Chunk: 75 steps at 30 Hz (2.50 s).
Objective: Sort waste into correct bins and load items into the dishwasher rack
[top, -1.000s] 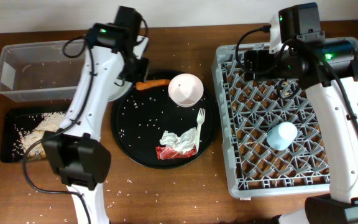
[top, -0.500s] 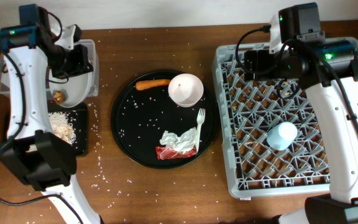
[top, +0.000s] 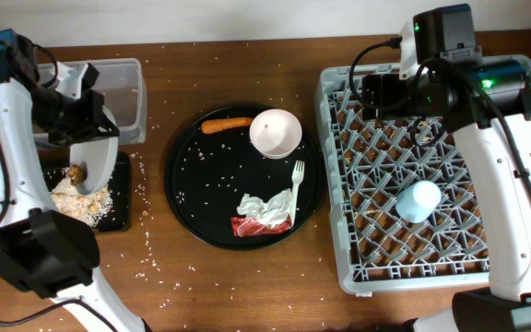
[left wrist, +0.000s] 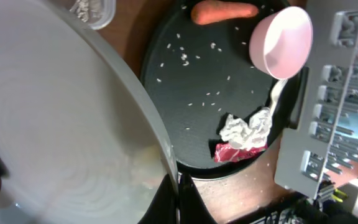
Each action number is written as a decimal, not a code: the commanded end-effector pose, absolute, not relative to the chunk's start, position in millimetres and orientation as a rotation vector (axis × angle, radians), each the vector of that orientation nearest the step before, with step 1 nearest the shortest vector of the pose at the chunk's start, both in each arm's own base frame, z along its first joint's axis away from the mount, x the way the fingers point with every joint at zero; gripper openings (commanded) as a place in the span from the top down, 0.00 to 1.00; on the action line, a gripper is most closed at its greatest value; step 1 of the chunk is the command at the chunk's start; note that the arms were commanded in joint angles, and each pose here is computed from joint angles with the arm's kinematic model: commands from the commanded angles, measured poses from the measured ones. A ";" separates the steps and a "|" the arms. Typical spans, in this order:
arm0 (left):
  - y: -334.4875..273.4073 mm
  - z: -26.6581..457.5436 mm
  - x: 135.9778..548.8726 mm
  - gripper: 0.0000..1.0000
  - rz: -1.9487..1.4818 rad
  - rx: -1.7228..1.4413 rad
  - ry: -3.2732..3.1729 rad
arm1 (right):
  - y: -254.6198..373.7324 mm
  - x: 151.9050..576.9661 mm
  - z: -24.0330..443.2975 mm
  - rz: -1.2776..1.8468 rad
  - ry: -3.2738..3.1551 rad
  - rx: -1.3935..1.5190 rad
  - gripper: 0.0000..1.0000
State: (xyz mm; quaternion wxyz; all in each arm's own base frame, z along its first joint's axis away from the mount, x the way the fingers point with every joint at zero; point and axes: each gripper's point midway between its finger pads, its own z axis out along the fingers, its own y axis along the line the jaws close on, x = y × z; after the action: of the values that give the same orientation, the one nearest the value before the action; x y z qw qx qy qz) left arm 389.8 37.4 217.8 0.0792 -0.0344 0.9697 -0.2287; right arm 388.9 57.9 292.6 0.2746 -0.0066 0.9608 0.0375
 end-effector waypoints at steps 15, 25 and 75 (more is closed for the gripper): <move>48.0 238.6 377.4 1.00 -1.364 -0.112 2.384 | 56.5 387.1 289.2 0.087 2.602 -0.015 0.05; 52.0 250.8 373.4 1.00 -1.350 -0.126 2.350 | 56.3 386.5 288.8 0.086 2.605 -0.015 0.05; -173.0 213.6 491.3 0.34 0.075 0.995 2.138 | 56.6 388.3 289.9 0.088 2.596 -0.015 0.02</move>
State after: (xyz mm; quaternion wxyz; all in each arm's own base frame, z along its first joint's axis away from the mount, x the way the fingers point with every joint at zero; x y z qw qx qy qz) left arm 475.5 -164.6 217.5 0.3639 0.2957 0.8832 -0.0112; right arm 386.8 57.6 290.7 0.2687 -0.0067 0.9625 0.0368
